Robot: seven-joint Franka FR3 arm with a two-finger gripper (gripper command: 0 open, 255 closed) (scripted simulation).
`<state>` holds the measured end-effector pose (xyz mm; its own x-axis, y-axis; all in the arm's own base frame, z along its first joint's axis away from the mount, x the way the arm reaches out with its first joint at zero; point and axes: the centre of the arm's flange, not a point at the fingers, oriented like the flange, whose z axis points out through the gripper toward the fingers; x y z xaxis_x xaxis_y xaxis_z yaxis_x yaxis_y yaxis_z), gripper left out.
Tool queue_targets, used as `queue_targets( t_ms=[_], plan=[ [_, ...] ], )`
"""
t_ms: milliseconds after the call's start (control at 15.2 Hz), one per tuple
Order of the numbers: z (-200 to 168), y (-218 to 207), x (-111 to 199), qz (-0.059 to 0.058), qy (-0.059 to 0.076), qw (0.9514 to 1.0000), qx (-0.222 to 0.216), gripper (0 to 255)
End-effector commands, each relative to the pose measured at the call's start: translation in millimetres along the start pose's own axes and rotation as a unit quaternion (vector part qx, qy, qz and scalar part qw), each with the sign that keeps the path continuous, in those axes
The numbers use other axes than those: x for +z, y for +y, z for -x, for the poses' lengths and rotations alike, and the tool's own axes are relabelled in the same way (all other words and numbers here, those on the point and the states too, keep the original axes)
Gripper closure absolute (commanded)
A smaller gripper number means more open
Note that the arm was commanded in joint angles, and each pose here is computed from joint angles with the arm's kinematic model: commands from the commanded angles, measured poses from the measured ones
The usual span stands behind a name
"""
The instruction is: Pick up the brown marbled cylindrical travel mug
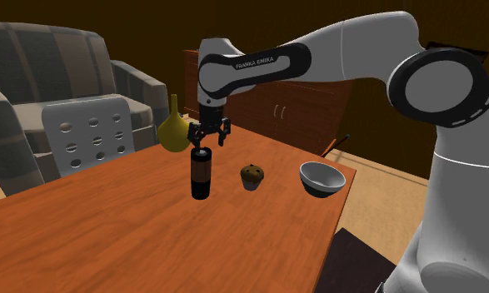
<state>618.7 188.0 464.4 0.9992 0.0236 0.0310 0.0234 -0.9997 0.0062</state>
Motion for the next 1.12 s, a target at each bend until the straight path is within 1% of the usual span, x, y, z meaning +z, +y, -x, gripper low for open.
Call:
queue_targets(
  t_ms=[0, 462, 594, 660, 1056],
  plan=[
    [-12, -9, 6, -0.002, -0.001, 1.0, -0.002, 0],
    [-11, -9, 46, -0.002, -0.001, 1.0, -0.002, 0],
    [-11, -9, 46, -0.002, -0.001, 1.0, -0.002, 0],
    [-11, -9, 46, -0.002, -0.001, 1.0, -0.002, 255],
    [-11, -9, 46, -0.002, -0.001, 1.0, -0.002, 255]
  ],
)
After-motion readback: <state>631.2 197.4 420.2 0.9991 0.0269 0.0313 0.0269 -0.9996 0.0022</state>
